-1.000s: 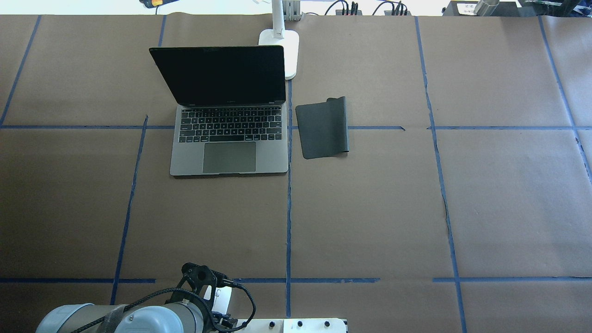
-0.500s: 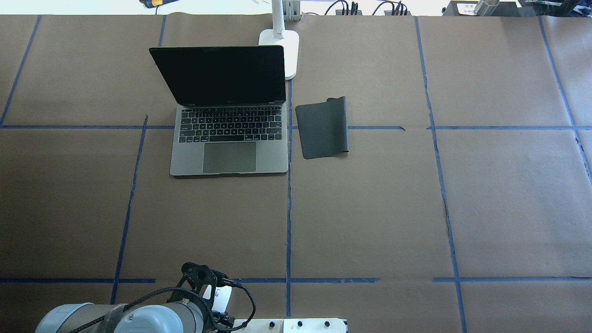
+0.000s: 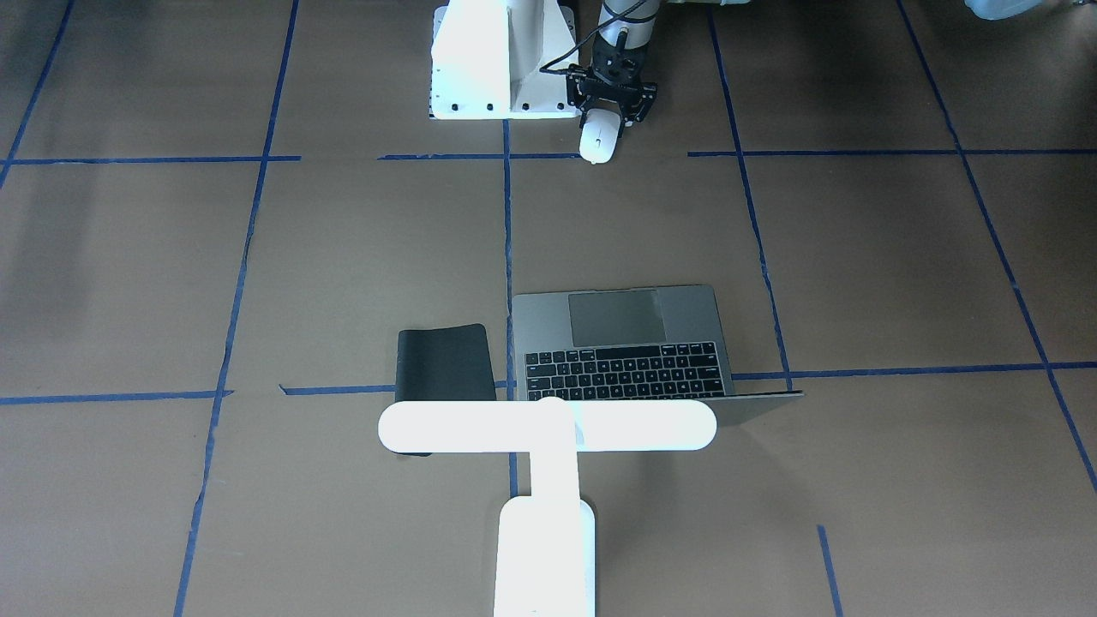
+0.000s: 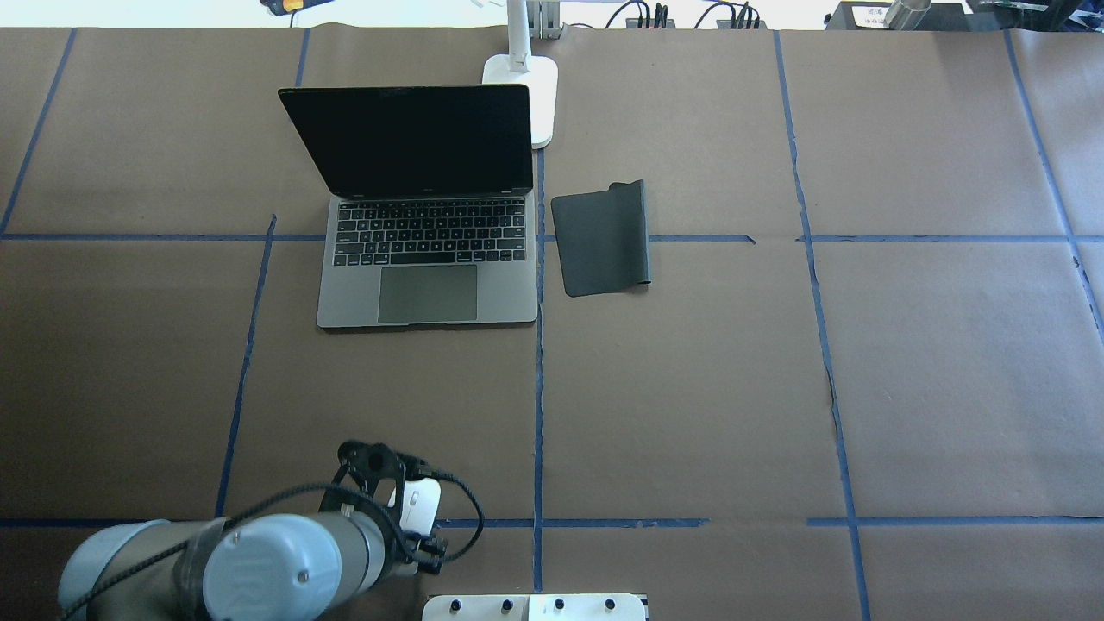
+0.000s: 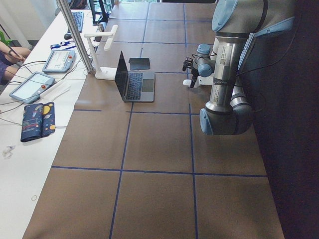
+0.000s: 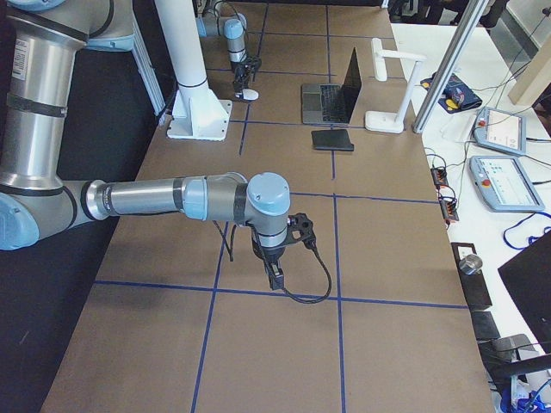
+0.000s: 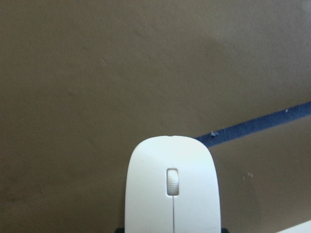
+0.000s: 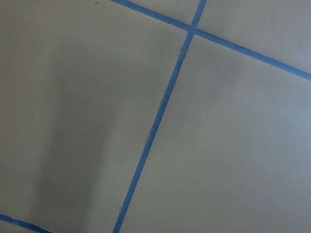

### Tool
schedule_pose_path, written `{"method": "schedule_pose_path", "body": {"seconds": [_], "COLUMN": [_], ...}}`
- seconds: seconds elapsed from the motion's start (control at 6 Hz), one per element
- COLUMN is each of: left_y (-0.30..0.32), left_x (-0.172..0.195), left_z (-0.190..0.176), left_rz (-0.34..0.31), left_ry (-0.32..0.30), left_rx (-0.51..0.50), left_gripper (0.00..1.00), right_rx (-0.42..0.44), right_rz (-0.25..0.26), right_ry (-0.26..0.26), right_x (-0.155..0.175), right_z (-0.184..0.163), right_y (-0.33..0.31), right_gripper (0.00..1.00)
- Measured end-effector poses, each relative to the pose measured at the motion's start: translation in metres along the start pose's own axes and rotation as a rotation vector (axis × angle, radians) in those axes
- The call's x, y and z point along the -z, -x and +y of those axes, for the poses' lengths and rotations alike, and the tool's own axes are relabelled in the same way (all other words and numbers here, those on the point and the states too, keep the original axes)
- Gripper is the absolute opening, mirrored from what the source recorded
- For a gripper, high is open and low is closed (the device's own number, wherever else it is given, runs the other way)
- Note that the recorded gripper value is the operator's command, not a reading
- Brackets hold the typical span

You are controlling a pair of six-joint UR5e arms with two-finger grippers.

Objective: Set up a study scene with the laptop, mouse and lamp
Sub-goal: 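Carry the white mouse with the left gripper over the mouse pad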

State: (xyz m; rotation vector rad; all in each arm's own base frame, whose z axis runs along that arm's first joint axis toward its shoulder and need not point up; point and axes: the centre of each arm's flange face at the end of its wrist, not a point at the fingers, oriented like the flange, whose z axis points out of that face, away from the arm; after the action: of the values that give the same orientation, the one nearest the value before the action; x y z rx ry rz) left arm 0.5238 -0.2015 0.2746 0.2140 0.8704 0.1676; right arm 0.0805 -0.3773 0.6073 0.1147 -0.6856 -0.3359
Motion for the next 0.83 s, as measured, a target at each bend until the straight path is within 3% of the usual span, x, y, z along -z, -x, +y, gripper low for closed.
{"method": "schedule_pose_path", "body": {"seconds": [0.17, 0.5, 0.83], "left_y": [0.001, -0.012, -0.048], "left_x": [0.013, 0.031, 0.024], "left_z": [-0.035, -0.097, -0.157], "left_rz": [0.018, 0.038, 0.028], "left_ry": [-0.023, -0.048, -0.087], "left_rx": [0.042, 0.104, 0.145], "left_gripper": [0.08, 0.08, 0.08], "right_rx": [-0.02, -0.162, -0.218], "right_rz": [-0.004, -0.007, -0.003], "right_ry": [0.013, 0.024, 0.01], "right_x": [-0.006, -0.014, -0.011], "right_z": [0.006, 0.019, 0.01], "right_y": [-0.006, -0.024, -0.027], "right_gripper": [1.0, 1.0, 1.0]}}
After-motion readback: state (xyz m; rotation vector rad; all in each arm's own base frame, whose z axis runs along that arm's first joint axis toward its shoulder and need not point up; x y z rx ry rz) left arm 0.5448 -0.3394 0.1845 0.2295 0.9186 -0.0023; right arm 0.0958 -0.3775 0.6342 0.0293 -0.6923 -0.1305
